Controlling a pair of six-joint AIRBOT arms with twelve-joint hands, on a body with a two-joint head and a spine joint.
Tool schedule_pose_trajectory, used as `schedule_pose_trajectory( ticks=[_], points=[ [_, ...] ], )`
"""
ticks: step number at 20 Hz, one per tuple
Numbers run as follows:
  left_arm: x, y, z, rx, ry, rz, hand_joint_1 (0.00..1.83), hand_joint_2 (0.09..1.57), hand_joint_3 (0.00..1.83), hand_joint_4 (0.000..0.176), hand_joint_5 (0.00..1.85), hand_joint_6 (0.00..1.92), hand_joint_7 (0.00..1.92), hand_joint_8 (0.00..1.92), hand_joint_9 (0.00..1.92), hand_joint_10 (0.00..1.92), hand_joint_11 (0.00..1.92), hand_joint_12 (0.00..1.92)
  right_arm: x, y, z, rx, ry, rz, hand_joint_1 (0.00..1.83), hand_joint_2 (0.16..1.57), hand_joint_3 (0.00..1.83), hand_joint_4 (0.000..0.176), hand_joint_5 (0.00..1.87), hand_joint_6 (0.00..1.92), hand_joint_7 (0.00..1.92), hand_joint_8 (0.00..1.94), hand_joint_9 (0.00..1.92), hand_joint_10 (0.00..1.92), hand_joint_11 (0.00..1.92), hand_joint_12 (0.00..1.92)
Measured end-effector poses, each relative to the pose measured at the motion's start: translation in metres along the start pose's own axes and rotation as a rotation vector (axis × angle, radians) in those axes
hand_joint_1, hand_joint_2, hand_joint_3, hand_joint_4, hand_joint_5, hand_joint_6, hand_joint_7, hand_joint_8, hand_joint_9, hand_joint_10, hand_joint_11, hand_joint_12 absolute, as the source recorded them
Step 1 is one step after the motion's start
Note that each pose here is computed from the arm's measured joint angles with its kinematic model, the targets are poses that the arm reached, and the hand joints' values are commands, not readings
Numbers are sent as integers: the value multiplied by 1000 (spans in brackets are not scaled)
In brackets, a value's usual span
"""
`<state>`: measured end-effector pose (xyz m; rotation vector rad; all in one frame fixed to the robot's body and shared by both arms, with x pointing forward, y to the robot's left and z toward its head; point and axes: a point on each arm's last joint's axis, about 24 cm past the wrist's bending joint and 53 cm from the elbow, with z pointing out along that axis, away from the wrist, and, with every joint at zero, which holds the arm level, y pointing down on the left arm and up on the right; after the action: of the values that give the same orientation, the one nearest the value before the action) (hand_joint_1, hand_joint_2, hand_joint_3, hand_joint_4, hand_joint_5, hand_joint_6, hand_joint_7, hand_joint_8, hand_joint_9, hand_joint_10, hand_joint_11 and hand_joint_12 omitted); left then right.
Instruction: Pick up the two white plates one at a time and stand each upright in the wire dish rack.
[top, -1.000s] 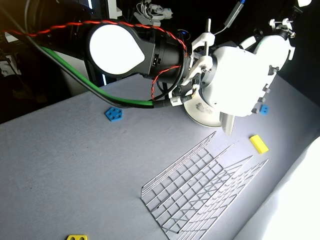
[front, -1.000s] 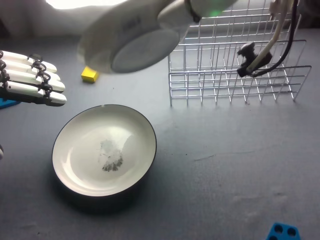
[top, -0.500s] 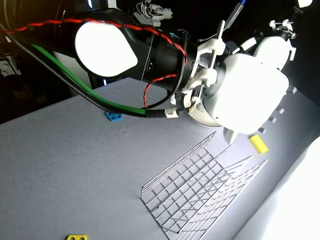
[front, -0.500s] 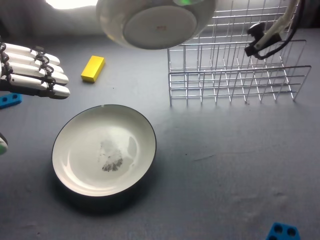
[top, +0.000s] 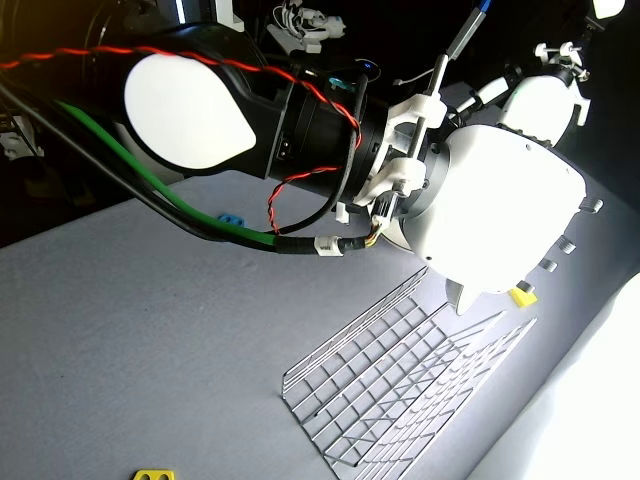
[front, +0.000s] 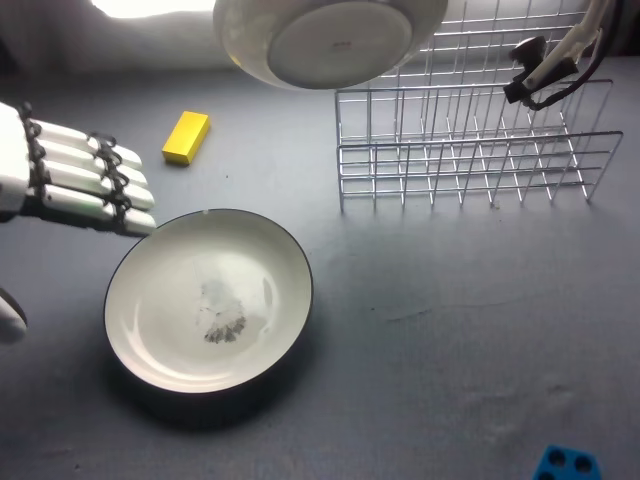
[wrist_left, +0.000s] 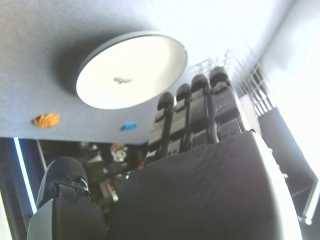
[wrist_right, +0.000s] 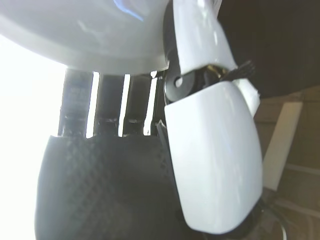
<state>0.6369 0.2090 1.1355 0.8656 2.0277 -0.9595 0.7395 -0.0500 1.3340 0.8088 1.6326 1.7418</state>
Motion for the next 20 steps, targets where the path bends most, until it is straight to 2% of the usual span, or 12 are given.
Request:
schedule_pose_trajectory(
  ticks=[1,3,7,12,13,16,20],
  points=[
    [8,-3,5,9,19,-3,0,1014,1,0,62,2,25,4,2,0,0,0,-2,-1,0,1,-4,-1,1381,1092,0,0,963,1005,1015,833,995,1078,831,1122],
    [22,-7,12,23,57,-3,0,1009,0,0,57,0,17,0,0,0,0,0,-9,-6,0,8,-16,-3,1381,1089,1,0,965,1000,1012,833,1007,1068,842,1122],
    [36,-2,20,8,89,-18,0,1008,0,0,52,3,14,3,0,0,0,0,-21,-13,-3,22,-38,-12,1385,1080,0,0,984,962,1041,792,1024,1047,883,1103],
    [47,4,27,-15,111,-31,0,1002,0,0,62,7,22,6,0,0,0,0,-39,-14,-8,14,-69,-2,1385,1080,0,0,984,963,1053,782,1008,1057,872,1093],
    [49,6,29,-20,113,-31,0,1008,0,0,63,7,27,7,2,1,0,0,-42,-15,-9,18,-76,0,1382,1088,2,0,955,1005,1028,837,1000,1063,865,1091],
    [48,6,29,-22,107,-33,0,1006,0,0,63,5,23,4,0,0,0,0,-52,-13,-14,11,-94,18,1384,1083,0,0,975,973,1040,817,1006,1055,862,1086],
    [47,7,30,-24,106,-34,0,1008,0,0,74,6,36,6,7,2,0,0,-68,-18,-20,18,-123,28,1380,1094,1,0,937,1032,1014,850,997,1079,857,1090]
  ],
)
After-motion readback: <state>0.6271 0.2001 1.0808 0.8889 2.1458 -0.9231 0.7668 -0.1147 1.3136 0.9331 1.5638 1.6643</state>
